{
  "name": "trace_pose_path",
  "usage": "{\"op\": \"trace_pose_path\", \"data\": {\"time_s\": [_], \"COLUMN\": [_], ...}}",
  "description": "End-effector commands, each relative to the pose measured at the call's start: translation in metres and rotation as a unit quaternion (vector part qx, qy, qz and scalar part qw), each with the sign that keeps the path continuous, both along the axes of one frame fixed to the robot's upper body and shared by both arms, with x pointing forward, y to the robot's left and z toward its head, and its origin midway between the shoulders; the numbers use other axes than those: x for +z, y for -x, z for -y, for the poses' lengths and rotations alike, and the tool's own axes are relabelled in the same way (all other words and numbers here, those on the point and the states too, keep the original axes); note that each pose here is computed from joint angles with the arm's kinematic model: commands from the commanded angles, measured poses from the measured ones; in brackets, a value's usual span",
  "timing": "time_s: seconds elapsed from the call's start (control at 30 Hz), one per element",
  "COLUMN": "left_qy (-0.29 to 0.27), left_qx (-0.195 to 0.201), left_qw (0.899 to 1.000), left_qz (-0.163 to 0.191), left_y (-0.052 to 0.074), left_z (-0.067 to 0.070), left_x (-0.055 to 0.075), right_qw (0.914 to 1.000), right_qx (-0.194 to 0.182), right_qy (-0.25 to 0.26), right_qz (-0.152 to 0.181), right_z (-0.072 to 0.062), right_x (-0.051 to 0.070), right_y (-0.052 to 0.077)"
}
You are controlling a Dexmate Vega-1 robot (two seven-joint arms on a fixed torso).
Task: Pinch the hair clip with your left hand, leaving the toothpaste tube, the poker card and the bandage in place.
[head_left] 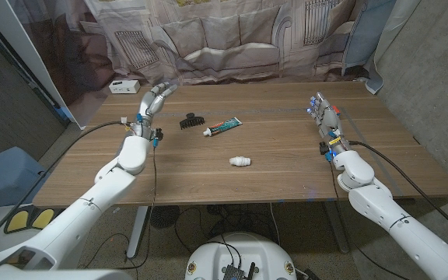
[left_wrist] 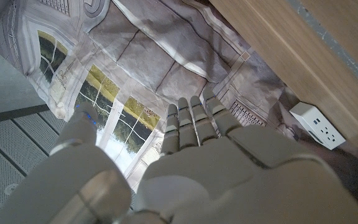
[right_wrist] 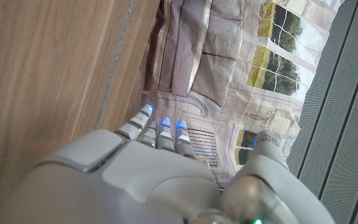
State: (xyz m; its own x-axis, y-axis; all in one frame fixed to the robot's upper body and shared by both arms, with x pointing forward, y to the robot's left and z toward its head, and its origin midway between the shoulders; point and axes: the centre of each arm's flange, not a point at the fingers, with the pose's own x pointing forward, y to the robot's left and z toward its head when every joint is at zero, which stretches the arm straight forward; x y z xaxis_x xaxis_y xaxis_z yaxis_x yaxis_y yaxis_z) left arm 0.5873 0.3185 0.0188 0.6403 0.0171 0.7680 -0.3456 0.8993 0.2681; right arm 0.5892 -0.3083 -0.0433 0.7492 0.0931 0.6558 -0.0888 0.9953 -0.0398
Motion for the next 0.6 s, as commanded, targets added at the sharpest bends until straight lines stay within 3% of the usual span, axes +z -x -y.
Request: {"op": "trace_pose_path", "data": {"time_s": [0.03,0.43,0.6], "left_qy": [-0.032,-0.066,-0.101], "left_qx": [0.063,0.093,0.129], "left_qw": [0.997,0.993,0.986], "left_qz": [0.009,-0.013,-0.016], "left_y": [0.009,0.013,0.017], "left_z": [-0.006,-0.003,0.001], "left_x": [0.008,0.018,0.025], "right_qw": [1.0000,1.0000,1.0000], "right_qx": [0.007,0.009,0.008], "right_qy": [0.001,-0.001,-0.004], "right_qz": [0.006,-0.001,0.001], "right_z": [0.000,-0.001,-0.001], "right_x": [-0.005,-0.014,-0.015], "right_y": [0.006,0.007,0.008]}}
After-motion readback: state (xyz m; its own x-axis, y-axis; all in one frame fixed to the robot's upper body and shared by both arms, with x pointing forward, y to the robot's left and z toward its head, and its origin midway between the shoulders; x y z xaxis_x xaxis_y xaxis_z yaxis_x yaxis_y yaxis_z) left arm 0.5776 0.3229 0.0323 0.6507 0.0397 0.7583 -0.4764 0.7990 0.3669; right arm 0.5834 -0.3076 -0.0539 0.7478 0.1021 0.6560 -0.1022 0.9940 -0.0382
